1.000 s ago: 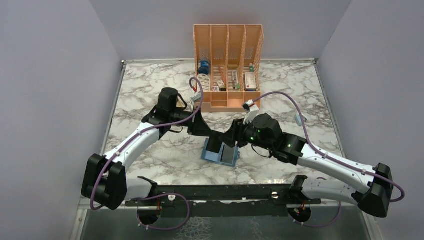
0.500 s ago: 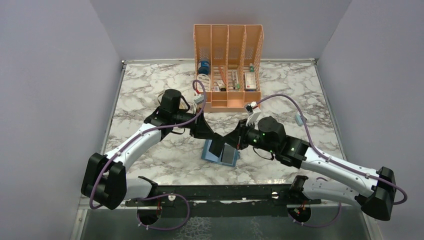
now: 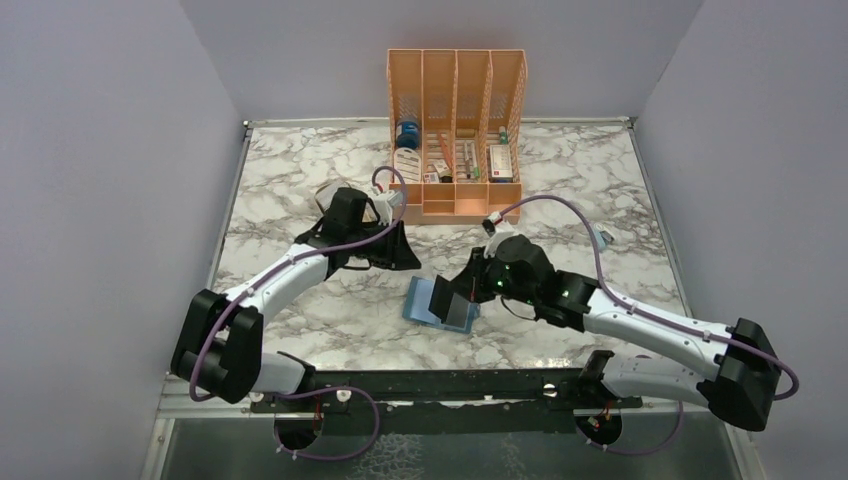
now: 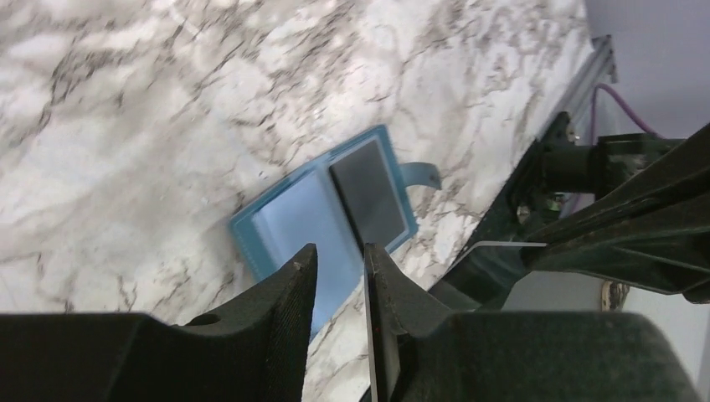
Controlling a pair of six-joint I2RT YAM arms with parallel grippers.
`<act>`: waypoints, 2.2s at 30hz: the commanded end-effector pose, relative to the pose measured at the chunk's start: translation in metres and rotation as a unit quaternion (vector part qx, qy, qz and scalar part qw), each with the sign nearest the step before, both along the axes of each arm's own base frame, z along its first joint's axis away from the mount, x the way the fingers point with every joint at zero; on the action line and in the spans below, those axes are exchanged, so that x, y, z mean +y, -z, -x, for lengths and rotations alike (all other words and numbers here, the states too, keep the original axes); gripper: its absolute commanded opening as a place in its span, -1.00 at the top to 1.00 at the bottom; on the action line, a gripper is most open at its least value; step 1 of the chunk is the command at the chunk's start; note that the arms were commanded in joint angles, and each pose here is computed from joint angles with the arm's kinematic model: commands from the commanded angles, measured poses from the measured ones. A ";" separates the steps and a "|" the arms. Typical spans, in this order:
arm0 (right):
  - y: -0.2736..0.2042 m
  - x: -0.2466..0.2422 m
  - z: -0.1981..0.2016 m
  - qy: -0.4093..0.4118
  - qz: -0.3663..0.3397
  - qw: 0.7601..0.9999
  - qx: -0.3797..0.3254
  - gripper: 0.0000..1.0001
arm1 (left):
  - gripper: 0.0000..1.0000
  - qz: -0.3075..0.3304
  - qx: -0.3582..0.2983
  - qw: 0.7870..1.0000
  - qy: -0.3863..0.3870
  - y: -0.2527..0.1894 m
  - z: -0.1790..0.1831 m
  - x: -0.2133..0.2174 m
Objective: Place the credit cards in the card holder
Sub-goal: Pick up the credit card from the storage box, then insert the credit card into the card holder.
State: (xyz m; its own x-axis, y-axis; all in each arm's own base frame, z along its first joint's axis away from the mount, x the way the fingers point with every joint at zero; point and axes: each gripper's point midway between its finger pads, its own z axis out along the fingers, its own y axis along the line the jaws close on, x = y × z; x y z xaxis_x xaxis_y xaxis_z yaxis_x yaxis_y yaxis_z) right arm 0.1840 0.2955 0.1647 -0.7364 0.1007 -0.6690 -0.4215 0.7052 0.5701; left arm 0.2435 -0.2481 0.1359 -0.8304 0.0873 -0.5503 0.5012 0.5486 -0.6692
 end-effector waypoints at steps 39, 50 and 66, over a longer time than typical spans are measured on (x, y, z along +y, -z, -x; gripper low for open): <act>0.106 -0.032 -0.028 0.022 0.028 0.993 0.110 0.98 | 0.81 -0.146 0.104 0.982 -0.059 0.118 0.043 0.020; 0.120 -0.028 -0.025 -0.008 0.055 0.991 0.125 0.98 | 0.82 -0.142 0.107 0.982 -0.058 0.118 0.041 0.016; 0.139 -0.025 -0.026 -0.023 0.080 0.986 0.145 0.98 | 0.84 -0.132 0.109 0.984 -0.051 0.116 0.040 0.010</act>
